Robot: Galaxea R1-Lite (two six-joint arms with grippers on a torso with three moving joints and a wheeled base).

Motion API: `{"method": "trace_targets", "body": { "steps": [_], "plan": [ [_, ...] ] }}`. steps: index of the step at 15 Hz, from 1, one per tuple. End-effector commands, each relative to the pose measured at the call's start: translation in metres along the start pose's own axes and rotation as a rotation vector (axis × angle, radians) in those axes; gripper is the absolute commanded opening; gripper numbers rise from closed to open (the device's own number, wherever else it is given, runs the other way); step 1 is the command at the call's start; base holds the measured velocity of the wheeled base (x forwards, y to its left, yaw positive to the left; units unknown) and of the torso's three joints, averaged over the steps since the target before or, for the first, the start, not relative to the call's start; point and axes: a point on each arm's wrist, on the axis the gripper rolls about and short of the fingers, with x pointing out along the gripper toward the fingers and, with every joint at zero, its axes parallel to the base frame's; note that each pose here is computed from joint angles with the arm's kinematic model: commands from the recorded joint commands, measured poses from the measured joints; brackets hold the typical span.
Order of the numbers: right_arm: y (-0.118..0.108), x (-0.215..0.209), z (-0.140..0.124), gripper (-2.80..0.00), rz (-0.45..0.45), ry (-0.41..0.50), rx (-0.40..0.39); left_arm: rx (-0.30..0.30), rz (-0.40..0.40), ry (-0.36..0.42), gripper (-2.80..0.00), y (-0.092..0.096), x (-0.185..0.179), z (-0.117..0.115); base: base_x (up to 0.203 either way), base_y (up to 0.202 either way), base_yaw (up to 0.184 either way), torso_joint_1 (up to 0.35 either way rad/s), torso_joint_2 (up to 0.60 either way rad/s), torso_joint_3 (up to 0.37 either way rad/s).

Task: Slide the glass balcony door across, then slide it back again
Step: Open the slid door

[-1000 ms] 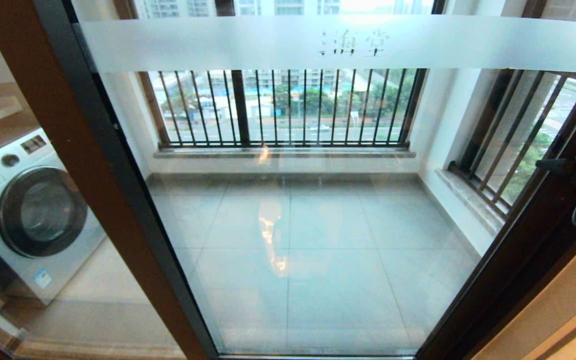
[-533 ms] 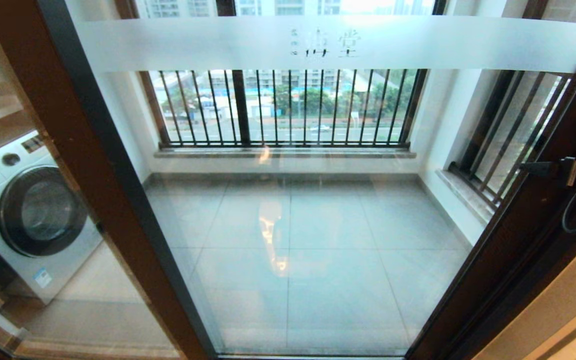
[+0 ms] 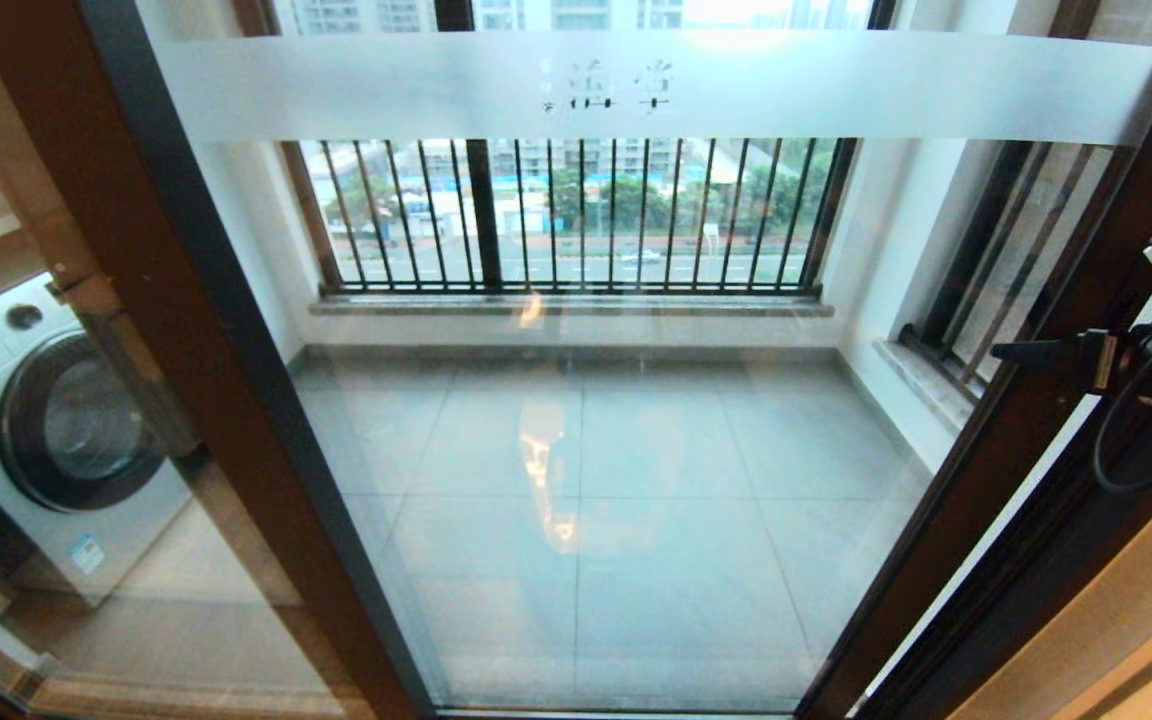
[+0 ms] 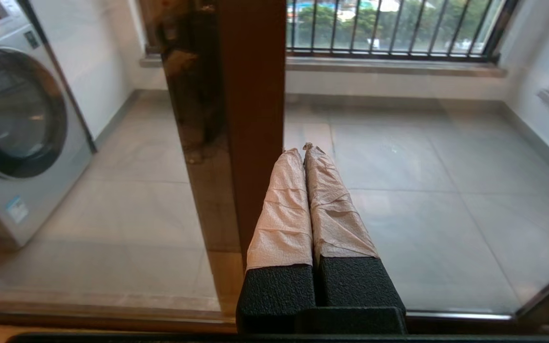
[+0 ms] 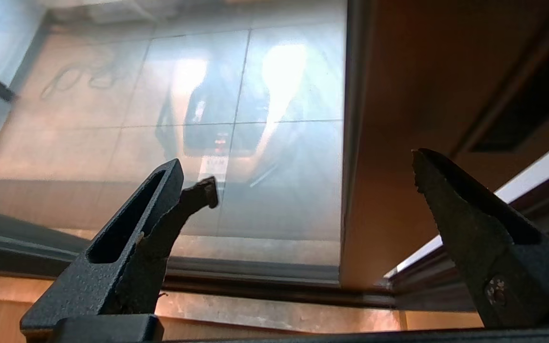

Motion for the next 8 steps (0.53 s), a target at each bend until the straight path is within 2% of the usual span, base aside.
{"method": "trace_targets", "body": {
  "steps": [1,6,8],
  "plan": [
    [0.003,-0.013,0.006,0.0,-0.011,-0.031,-0.011,0.0,0.0,0.034,-2.8,0.0,0.002,-0.009,0.0,0.0,0.0,0.0,0.0,0.0],
    [0.021,-0.055,0.005,0.0,-0.035,-0.073,-0.03,-0.001,0.0,0.034,-2.8,0.0,0.002,-0.009,0.0,0.0,0.0,0.0,0.0,0.0],
    [0.025,-0.074,0.008,0.0,-0.088,-0.103,-0.045,0.0,0.001,0.034,-2.8,0.0,0.002,-0.009,0.0,0.0,0.0,0.0,0.0,0.0]
  ]
}}
